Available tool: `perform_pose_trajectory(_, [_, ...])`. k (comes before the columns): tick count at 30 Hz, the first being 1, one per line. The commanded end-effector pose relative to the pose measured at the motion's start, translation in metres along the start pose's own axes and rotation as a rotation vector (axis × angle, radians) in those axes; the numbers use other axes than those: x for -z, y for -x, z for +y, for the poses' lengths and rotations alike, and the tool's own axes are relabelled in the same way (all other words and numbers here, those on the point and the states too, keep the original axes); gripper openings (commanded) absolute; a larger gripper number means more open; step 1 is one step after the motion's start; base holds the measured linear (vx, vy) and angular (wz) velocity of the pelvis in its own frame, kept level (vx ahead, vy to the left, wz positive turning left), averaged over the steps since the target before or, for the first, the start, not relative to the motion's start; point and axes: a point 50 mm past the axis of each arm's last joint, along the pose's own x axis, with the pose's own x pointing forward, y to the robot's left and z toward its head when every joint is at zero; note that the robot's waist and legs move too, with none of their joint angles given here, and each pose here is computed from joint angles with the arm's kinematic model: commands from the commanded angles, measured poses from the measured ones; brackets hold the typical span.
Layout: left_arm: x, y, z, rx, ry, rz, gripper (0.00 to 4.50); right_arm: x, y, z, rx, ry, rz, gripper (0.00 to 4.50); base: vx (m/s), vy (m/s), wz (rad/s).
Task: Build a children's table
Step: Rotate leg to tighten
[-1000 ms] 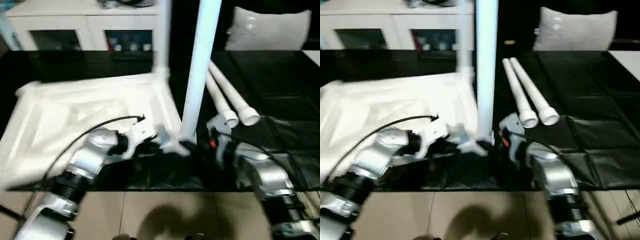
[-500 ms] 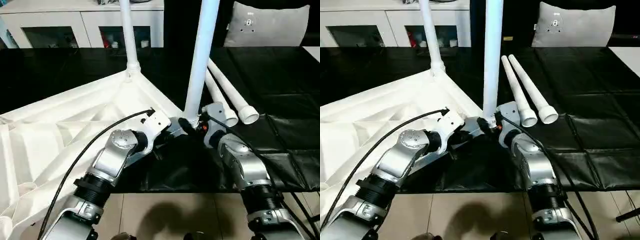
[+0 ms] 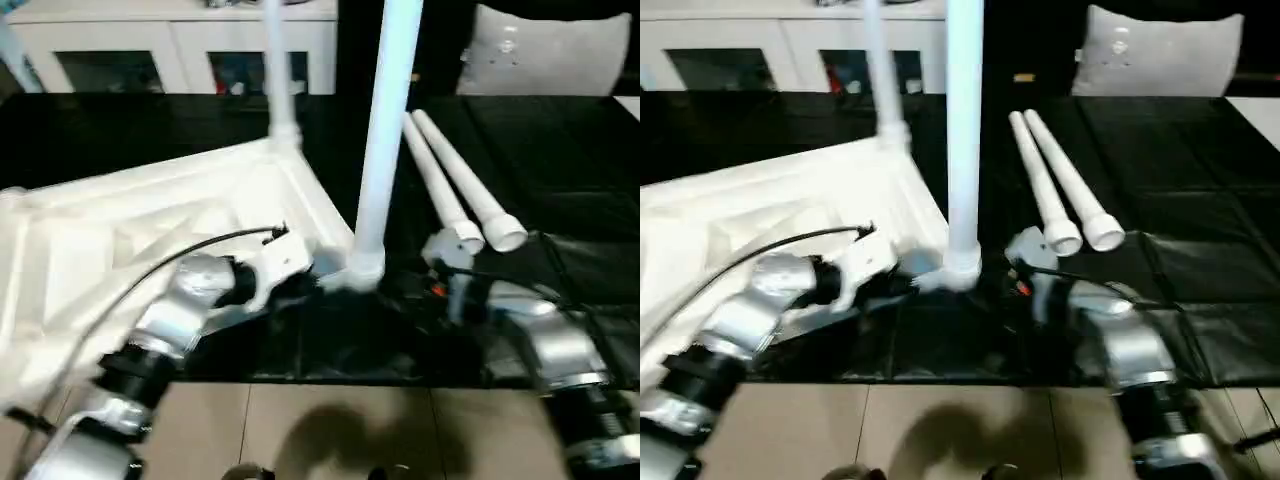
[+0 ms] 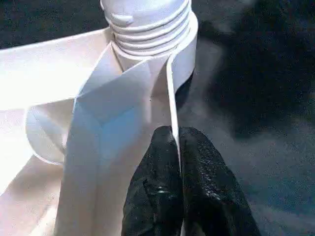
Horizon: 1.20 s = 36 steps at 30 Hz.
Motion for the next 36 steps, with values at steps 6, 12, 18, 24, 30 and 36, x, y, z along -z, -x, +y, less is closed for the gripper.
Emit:
perform_pose_trajectory(6, [-0.003, 0.003, -0.012, 0.273, -0.154, 0.031, 0.0, -0.008, -0.004, 0.01, -0.208, 0.112, 0.072, 4.45, 0.0, 0.0, 0.0])
perform_pose_trajectory(12, [-0.004, 0.006, -0.014, 0.341, -0.178, 0.031, 0.0, -0.007, -0.007, 0.016, -0.285, 0.089, 0.072, 4.08, 0.0, 0.0, 0.0])
perform_pose_trajectory(18, [-0.004, 0.006, -0.014, 0.36, -0.185, 0.025, 0.0, -0.005, -0.006, 0.017, -0.312, 0.075, 0.081, 3.59, 0.0, 0.0, 0.0])
perform_pose_trajectory(24, [-0.003, 0.006, -0.014, 0.363, -0.179, 0.016, 0.0, -0.004, -0.005, 0.019, -0.334, 0.045, 0.078, 2.97, 0.0, 0.0, 0.0])
perform_pose_trajectory(30, [-0.004, 0.006, -0.014, 0.341, -0.127, -0.018, 0.0, -0.005, -0.012, 0.026, -0.338, -0.021, 0.023, 2.76, 0.0, 0.0, 0.0])
perform_pose_trajectory(36, [-0.013, -0.007, -0.003, 0.078, 0.028, -0.078, 0.0, -0.008, -0.043, 0.028, -0.112, -0.079, -0.014, 2.74, 0.0, 0.0, 0.0])
